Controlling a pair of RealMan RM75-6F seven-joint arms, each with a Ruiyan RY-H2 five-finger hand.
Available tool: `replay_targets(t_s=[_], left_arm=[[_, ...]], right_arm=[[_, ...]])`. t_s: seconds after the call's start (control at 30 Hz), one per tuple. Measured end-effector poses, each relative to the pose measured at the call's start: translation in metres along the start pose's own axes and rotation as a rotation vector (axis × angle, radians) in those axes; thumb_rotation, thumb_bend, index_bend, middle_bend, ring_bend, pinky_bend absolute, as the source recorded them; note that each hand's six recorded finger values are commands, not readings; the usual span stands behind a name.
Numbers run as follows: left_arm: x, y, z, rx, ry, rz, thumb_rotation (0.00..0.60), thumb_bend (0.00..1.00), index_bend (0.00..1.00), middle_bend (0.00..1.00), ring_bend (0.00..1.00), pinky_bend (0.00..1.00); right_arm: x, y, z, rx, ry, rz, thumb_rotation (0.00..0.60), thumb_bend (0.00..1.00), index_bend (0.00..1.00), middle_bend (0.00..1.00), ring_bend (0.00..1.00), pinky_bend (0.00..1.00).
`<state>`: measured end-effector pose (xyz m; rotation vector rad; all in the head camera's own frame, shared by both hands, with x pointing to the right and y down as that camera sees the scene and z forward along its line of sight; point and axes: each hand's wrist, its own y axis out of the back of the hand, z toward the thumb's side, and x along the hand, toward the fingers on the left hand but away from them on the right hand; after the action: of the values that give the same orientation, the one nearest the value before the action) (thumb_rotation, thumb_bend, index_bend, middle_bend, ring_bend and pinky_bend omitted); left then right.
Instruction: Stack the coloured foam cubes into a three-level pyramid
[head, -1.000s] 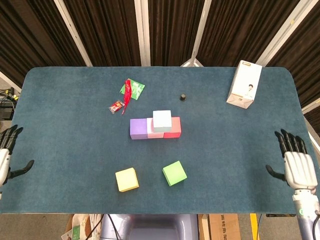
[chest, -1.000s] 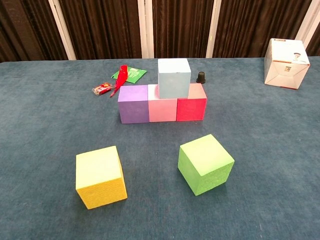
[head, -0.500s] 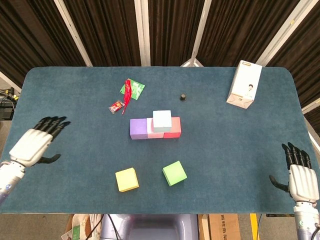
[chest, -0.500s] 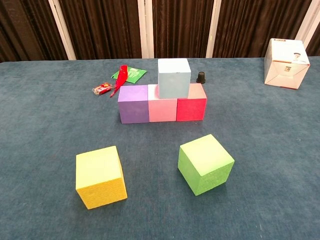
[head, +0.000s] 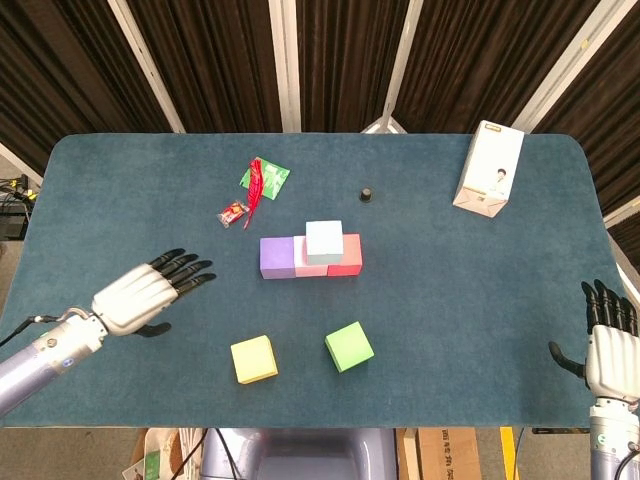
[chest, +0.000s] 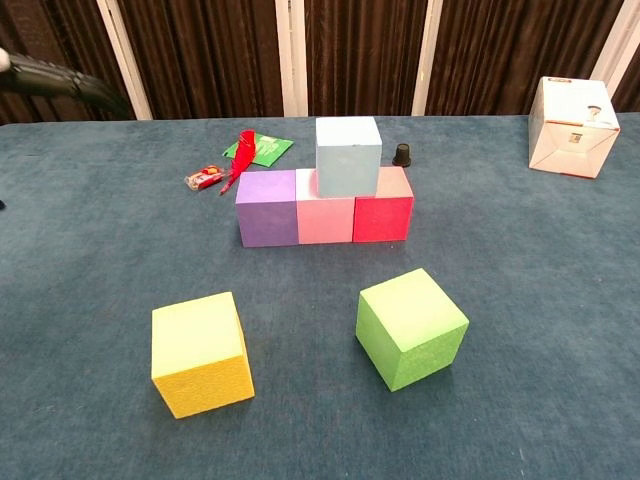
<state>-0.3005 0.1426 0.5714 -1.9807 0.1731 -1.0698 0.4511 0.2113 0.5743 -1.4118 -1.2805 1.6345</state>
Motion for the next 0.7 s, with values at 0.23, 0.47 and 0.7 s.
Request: replay_targets(t_s=[0.23,0.47,0.7], left_arm=[[0.021,-0.021,0.017,0.016,-0.097,-0.052,0.600,0.31,0.06,0.00,0.00,0.00],[0.032,-0.038,0.041,-0.011,-0.192,-0.078,0.600,0.31,0.06,0.00,0.00,0.00],[0.043,-0.042,0.057,-0.023,-0.248,-0.071,0.600,0.31,0.07,0.02,0.00,0.00]], right_arm=[[-0.001,0.000,-0.004,0.007,-0.030,-0.011,0.600,0.25,0.00,0.02,0.00,0.00],[-0.003,-0.004,-0.005,0.010,-0.046,-0.005,0.600,0.25,0.00,0.02,0.00,0.00],[-0.004,-0.006,-0.007,-0.001,-0.059,0.002,0.600,0.25,0.00,0.02,0.00,0.00]])
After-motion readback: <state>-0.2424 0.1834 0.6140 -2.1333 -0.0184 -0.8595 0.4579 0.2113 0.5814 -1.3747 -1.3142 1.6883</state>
